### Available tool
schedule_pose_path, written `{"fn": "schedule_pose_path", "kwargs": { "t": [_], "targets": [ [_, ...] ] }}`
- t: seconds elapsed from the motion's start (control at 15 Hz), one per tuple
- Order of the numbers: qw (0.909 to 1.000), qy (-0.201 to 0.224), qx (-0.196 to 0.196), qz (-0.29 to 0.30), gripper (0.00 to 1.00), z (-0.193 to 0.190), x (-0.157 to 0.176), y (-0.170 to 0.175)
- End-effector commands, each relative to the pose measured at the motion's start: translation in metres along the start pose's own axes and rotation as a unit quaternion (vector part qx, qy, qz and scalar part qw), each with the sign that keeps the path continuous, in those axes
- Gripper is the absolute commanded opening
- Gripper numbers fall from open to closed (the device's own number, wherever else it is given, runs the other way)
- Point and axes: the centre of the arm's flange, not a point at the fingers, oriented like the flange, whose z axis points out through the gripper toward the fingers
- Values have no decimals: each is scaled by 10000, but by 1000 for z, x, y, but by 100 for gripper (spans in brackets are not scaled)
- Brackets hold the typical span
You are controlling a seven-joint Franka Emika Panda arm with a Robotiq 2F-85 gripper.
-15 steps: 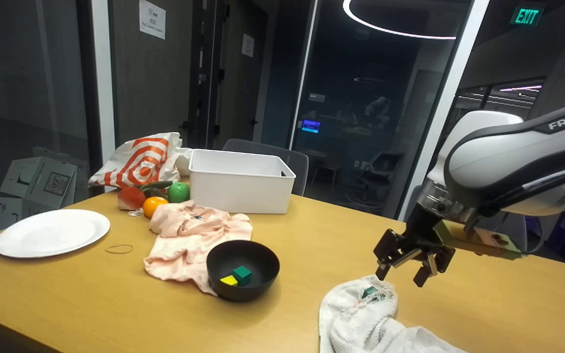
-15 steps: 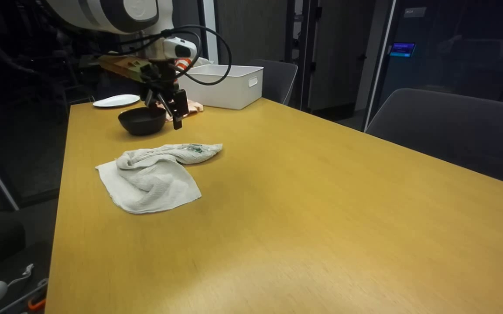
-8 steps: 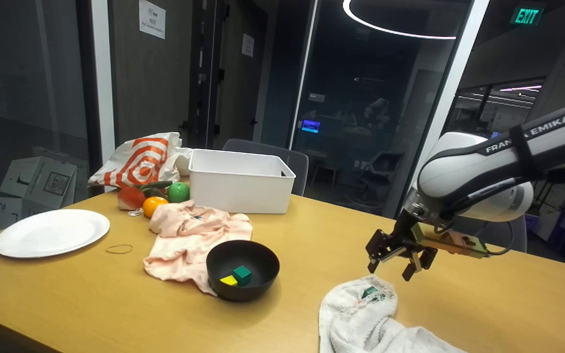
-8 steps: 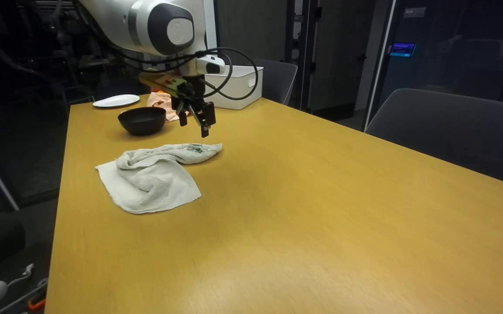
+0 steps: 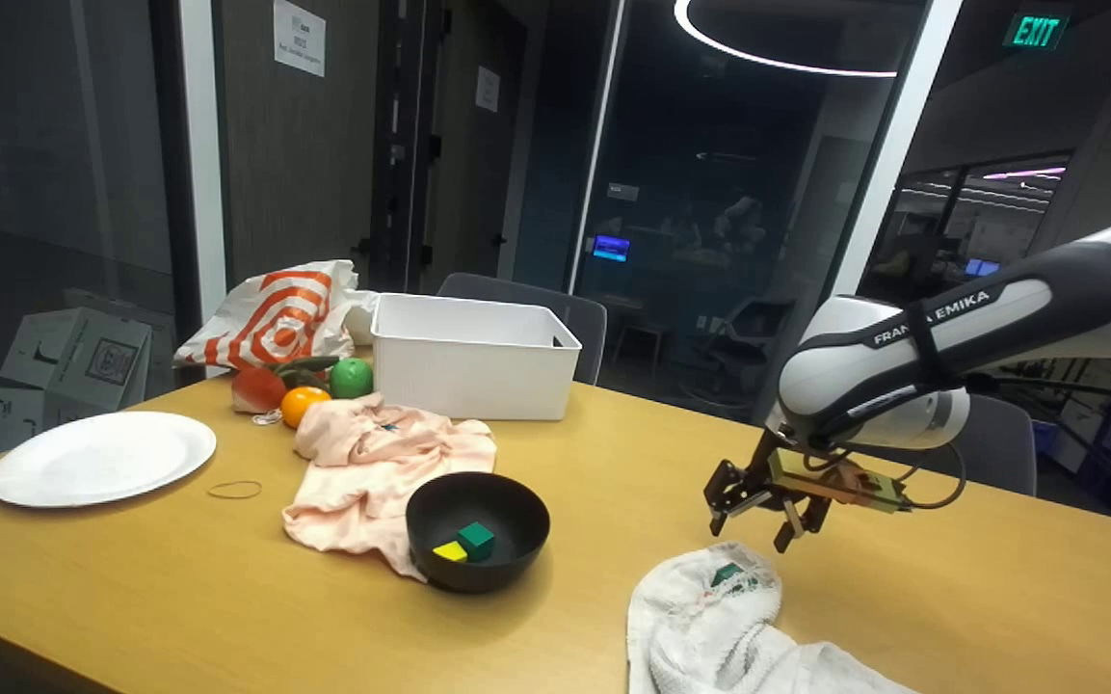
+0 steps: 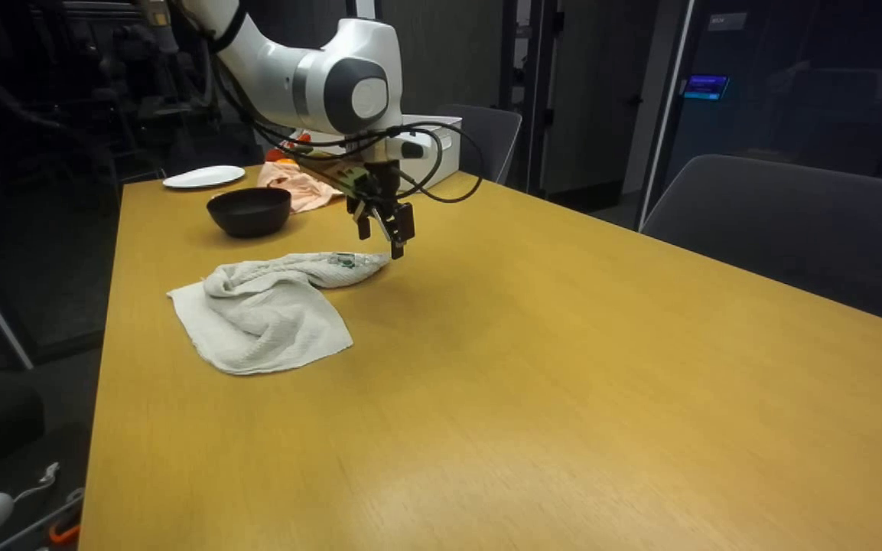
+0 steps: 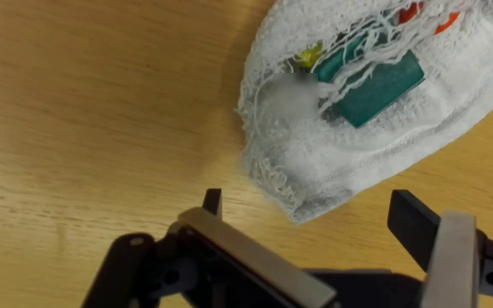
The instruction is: Fold the towel
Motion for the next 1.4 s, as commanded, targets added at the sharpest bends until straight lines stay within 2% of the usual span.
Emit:
{"fn": "schedule_pose_path", "kwargs": {
  "t": [0.0,0.4,0.67,1.0,1.07,1.13,1.33],
  "targets": [
    [9992,-167,-134,336,100,6,21,-9],
    [9989,-285,-217,296,100,13,16,-20],
    [9969,-636,-203,421,100,20,13,-20],
    [9961,-735,-228,441,100,26,13,-19],
    [9962,-725,-231,422,75,26,13,-19],
    [9964,-706,-250,409,74,26,13,-20],
    [9964,-695,-257,423,49,26,14,-20]
  ]
}}
